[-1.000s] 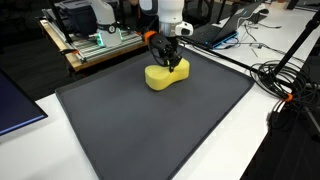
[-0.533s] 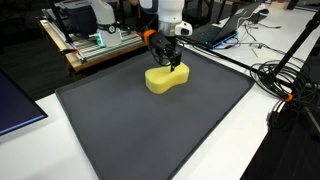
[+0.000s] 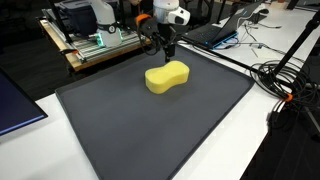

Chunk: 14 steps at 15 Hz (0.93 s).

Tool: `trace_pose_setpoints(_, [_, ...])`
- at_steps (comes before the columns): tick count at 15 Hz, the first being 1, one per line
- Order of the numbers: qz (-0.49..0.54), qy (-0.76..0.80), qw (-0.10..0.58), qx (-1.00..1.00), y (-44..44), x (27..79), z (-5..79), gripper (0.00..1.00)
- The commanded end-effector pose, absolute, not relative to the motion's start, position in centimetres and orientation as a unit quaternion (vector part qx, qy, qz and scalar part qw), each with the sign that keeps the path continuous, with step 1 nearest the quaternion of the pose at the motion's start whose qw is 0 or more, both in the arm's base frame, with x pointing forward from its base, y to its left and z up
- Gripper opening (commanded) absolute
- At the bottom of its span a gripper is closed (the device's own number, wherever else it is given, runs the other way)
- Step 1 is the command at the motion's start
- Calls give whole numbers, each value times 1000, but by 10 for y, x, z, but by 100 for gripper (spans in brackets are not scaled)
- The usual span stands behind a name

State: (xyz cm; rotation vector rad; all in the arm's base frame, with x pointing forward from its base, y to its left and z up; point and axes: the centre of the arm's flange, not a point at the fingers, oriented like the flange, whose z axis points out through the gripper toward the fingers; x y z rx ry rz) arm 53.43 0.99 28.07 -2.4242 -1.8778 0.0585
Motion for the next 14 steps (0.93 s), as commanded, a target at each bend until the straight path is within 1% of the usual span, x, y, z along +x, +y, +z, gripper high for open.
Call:
trace_pose_setpoints(1, [12, -529, 39, -847, -16, 540, 306, 100])
trace_pose_setpoints(5, [6, -435, 24, -900, -31, 538, 325, 100])
trace_pose_setpoints(8, [0, -363, 40, -931, -19, 532, 342, 100])
trace_pose_setpoints(11, [-32, -295, 61, -953, -2, 526, 369, 100])
trace_pose_setpoints(14, [-61, -230, 62, -969, 8, 518, 394, 100])
